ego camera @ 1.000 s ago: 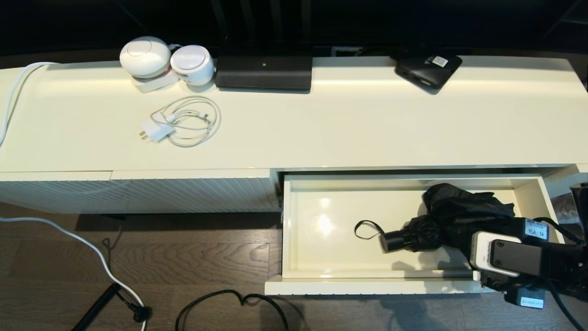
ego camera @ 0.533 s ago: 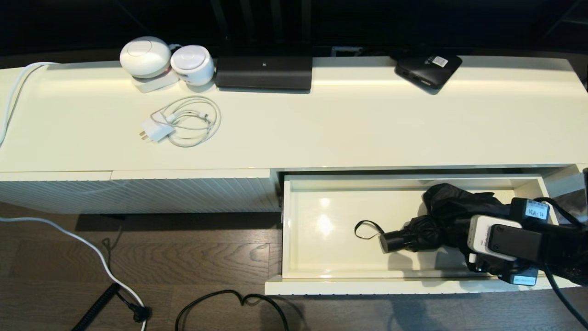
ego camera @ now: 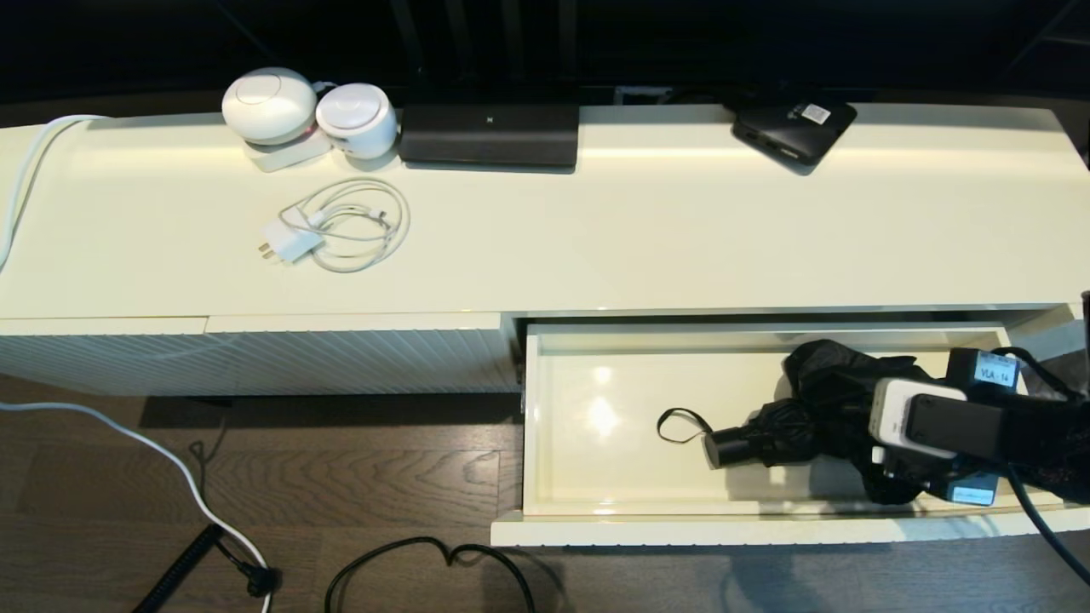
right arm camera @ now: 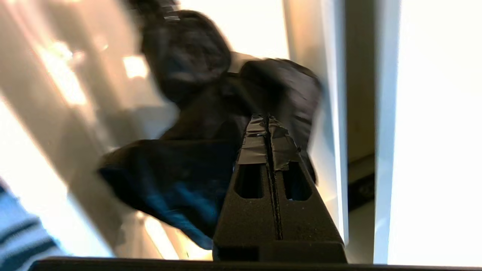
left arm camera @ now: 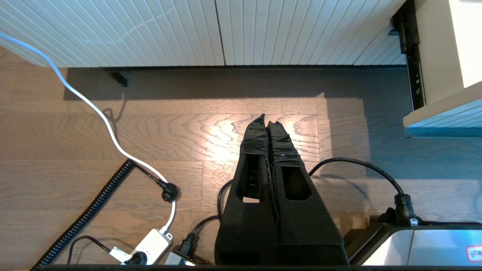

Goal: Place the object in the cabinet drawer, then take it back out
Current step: Take the umbrella out of the drawer and put it on the table

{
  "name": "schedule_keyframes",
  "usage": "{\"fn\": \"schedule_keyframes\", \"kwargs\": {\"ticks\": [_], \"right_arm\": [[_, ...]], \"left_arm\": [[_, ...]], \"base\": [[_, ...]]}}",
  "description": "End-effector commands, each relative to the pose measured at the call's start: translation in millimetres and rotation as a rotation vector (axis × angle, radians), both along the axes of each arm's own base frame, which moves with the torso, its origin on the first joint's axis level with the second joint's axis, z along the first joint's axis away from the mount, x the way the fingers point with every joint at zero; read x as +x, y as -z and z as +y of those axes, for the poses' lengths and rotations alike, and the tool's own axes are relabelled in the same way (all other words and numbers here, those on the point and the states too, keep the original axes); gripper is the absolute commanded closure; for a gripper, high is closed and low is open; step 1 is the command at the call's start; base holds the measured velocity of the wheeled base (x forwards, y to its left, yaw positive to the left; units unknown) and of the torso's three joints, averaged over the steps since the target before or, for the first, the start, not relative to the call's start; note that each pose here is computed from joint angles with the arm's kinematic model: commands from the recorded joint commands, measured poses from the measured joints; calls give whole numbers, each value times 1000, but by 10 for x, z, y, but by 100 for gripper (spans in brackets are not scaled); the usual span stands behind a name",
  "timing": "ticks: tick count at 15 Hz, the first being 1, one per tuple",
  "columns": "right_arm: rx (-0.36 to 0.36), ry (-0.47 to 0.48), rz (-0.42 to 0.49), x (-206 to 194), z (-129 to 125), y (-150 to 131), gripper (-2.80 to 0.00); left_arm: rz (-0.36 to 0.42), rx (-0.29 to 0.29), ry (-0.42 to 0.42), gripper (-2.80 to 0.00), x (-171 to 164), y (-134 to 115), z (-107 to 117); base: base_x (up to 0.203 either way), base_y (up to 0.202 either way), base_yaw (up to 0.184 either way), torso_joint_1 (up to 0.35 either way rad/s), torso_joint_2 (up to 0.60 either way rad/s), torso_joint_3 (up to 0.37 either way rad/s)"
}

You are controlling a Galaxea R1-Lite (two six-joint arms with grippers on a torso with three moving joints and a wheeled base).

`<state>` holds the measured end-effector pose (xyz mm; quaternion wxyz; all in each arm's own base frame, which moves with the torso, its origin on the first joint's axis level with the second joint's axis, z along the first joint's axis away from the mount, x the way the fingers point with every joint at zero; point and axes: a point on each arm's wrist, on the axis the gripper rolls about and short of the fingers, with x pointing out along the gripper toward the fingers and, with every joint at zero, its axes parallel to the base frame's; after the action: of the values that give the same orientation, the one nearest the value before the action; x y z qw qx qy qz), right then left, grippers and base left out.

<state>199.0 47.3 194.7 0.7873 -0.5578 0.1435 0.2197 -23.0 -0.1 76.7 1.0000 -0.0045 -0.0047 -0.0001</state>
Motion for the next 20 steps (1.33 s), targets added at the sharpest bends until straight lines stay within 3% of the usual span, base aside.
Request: {"fn": "schedule_keyframes", "kwargs": {"ticks": [1,4,8,11,15,17,20], "right_arm": [[82,55,-50,66,-64,-177,0],[215,125,-165,102,-139,-599,0],[227,208,-124,149,-262,-558,0],[258,285,-166,284,-379,-755,0],[244,388,-222,478,-633,-934,0],[132,318,-216,494,-847,-1052,0],[-67,145,-67,353,-1011,-1049,0]], "left_arm": [[-3,0,0,0,-2,1,0],[-2,0,0,0,-1,0,0],[-1,0,0,0,-1,0,0],[-1,0,0,0,-1,0,0],[-1,0,0,0,-1,0,0],[-1,0,0,0,-1,0,0],[-1,0,0,0,-1,0,0]], "base": [[0,0,0,0,0,0],[0,0,0,0,0,0],[0,0,0,0,0,0],[0,0,0,0,0,0],[0,0,0,0,0,0],[0,0,0,0,0,0],[0,0,0,0,0,0]]}}
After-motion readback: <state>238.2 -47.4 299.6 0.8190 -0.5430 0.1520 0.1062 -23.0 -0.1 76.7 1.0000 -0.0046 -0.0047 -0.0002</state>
